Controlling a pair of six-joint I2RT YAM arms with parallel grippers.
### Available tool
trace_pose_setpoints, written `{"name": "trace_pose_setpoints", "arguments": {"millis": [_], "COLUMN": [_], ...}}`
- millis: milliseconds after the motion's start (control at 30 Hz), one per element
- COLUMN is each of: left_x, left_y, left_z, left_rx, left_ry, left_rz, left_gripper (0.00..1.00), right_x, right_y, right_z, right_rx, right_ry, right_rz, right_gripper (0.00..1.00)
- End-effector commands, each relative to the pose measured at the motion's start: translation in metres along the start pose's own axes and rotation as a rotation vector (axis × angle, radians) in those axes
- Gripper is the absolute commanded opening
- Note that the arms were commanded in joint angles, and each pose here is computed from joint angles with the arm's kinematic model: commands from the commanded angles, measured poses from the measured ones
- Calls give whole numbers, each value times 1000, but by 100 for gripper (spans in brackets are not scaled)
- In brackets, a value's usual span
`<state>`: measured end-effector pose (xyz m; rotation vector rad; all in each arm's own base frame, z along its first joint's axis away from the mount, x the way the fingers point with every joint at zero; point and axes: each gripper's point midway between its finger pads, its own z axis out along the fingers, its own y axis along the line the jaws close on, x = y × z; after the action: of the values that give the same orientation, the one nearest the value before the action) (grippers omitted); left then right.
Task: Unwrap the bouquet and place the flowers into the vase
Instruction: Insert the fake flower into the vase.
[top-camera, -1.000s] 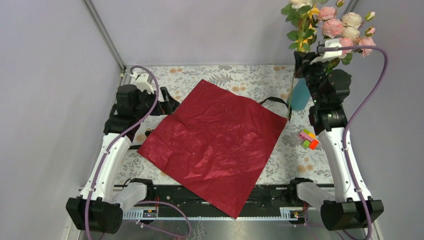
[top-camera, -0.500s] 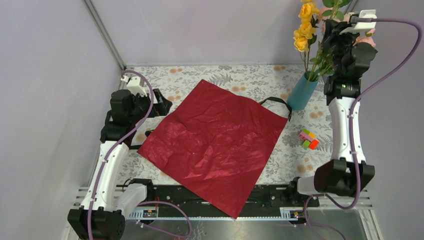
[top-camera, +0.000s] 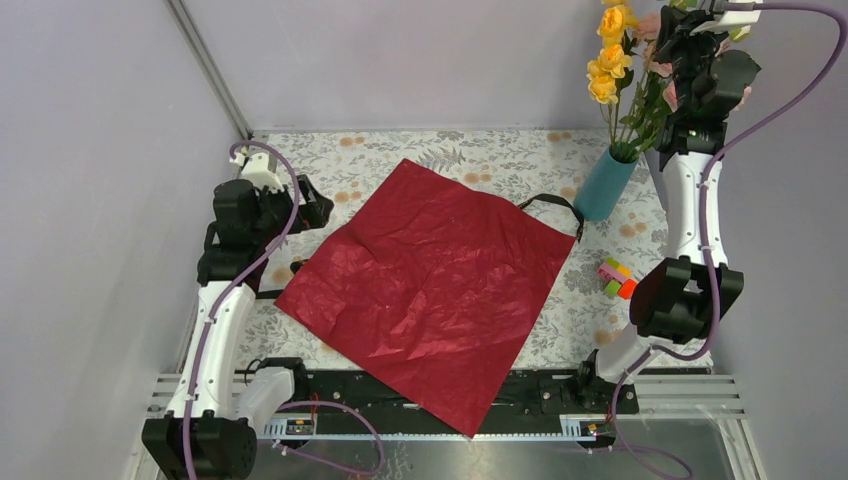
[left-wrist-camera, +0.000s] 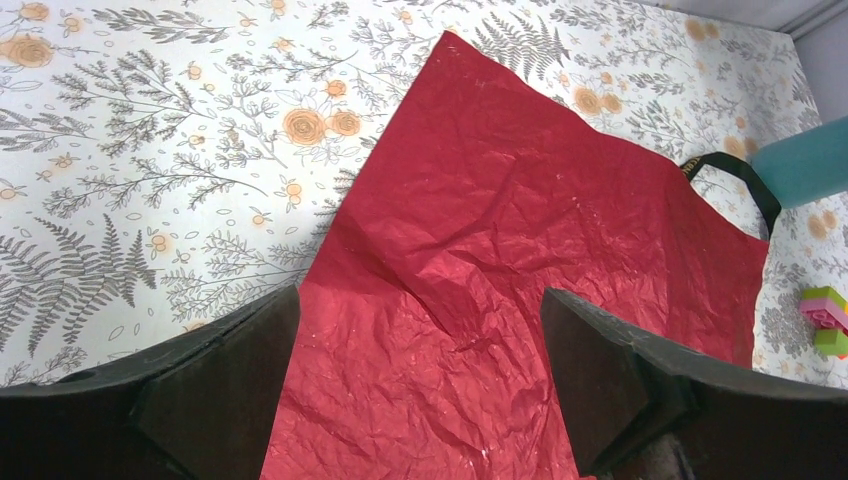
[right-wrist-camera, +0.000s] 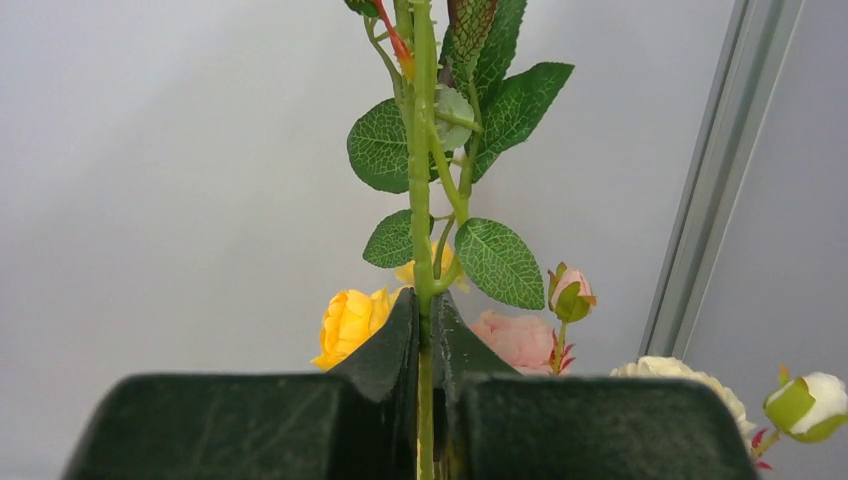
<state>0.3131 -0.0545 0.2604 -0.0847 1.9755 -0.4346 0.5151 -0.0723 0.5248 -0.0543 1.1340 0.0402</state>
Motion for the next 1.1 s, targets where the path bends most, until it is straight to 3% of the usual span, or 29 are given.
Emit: {"name": "trace_pose_setpoints", "arguments": {"millis": [0, 533, 1067], "left_x": [-11, -12, -12], "left_y": [8, 10, 7], "left_z": [5, 4, 4], "left_rx": [-16, -12, 13], "left_ry": [-43, -54, -52], "left_rz": [-9, -29, -35], "left_gripper": [99, 99, 99], "right_x": [-35, 52, 99], "right_y": [6, 0, 5], "right_z": [11, -16, -49], "right_rx": [-48, -50, -42], "right_ry": [-107, 34, 102], "right_rz": [-56, -156, -87], "right_gripper": [0, 0, 0]}}
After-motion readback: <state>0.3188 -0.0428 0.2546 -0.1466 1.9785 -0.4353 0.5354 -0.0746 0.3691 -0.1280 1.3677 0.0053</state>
